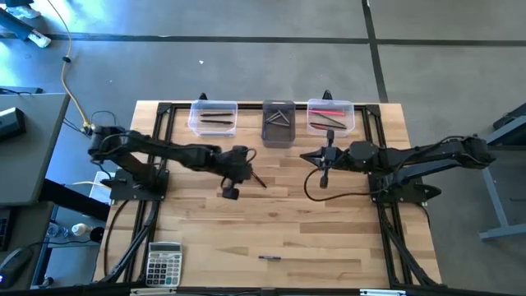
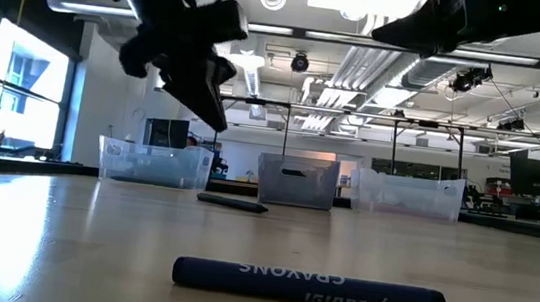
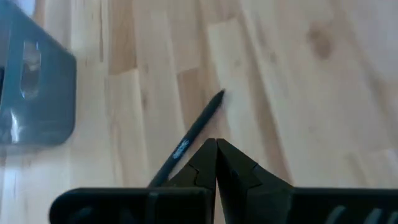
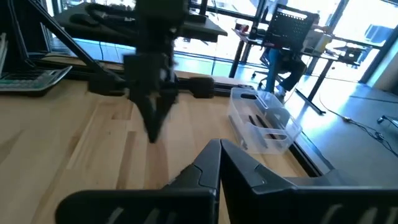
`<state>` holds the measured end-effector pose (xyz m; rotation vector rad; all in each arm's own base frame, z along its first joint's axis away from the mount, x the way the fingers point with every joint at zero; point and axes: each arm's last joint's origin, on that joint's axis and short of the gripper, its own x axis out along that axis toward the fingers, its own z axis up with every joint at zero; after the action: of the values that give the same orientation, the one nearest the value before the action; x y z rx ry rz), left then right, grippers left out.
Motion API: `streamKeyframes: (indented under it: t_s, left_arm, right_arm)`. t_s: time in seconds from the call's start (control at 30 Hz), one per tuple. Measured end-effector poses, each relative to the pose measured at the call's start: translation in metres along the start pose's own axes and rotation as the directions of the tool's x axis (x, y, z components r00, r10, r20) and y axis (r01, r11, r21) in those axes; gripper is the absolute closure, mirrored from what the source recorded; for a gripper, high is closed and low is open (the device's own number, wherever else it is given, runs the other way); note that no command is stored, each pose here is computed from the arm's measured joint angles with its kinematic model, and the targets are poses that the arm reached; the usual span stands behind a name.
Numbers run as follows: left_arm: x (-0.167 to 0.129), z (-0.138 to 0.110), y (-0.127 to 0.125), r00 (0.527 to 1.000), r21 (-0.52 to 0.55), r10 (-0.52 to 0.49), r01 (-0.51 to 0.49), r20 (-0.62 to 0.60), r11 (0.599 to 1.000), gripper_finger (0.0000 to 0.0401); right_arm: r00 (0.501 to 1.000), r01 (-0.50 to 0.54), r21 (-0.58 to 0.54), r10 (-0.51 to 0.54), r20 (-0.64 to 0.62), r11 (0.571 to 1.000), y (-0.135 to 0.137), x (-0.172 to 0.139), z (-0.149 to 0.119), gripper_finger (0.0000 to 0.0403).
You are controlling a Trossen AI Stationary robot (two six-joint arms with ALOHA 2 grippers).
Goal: Sort crayons/erasers/pens/pencils in bins
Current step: Put the black pen into the left transparent bin
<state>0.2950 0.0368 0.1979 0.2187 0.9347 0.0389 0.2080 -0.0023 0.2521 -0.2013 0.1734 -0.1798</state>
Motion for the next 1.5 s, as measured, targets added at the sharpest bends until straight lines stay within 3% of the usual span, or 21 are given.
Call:
streamKeyframes:
  t_s: [0.3, 0.4, 0.67, 0.83, 1.13, 1.5]
  left_arm:
    - [0.038, 0.007, 0.025, 0.989, 0.008, -0.026, 0.027, -0.148, 1.000, 0.0387]
    - [0.051, 0.004, 0.030, 0.978, -0.005, -0.038, 0.038, -0.207, 0.999, 0.0366]
    - [0.076, 0.014, 0.031, 0.972, 0.057, -0.066, 0.081, -0.226, 0.995, 0.0289]
    - [0.088, 0.012, 0.033, 0.958, 0.071, -0.084, 0.107, -0.273, 0.992, 0.0264]
    - [0.095, 0.005, 0.034, 0.938, 0.087, -0.103, 0.139, -0.331, 0.986, 0.0288]
    - [0.089, -0.001, 0.025, 0.894, 0.040, -0.157, 0.192, -0.419, 0.981, 0.0366]
  right_arm:
    - [1.000, -0.003, -0.008, 0.003, 0.003, 1.000, 0.001, 0.000, 0.001, 0.0403]
    - [1.000, -0.003, -0.009, 0.003, -0.001, 1.000, 0.001, 0.000, 0.000, 0.0403]
    - [1.000, -0.005, -0.011, 0.005, -0.009, 1.000, 0.001, 0.000, -0.001, 0.0403]
    - [1.000, -0.007, -0.012, 0.007, -0.013, 1.000, 0.002, 0.000, -0.001, 0.0403]
    - [1.000, -0.008, -0.012, 0.008, -0.014, 1.000, 0.002, 0.000, -0.001, 0.0403]
    - [1.000, -0.010, -0.012, 0.010, -0.014, 1.000, 0.002, 0.000, -0.001, 0.0403]
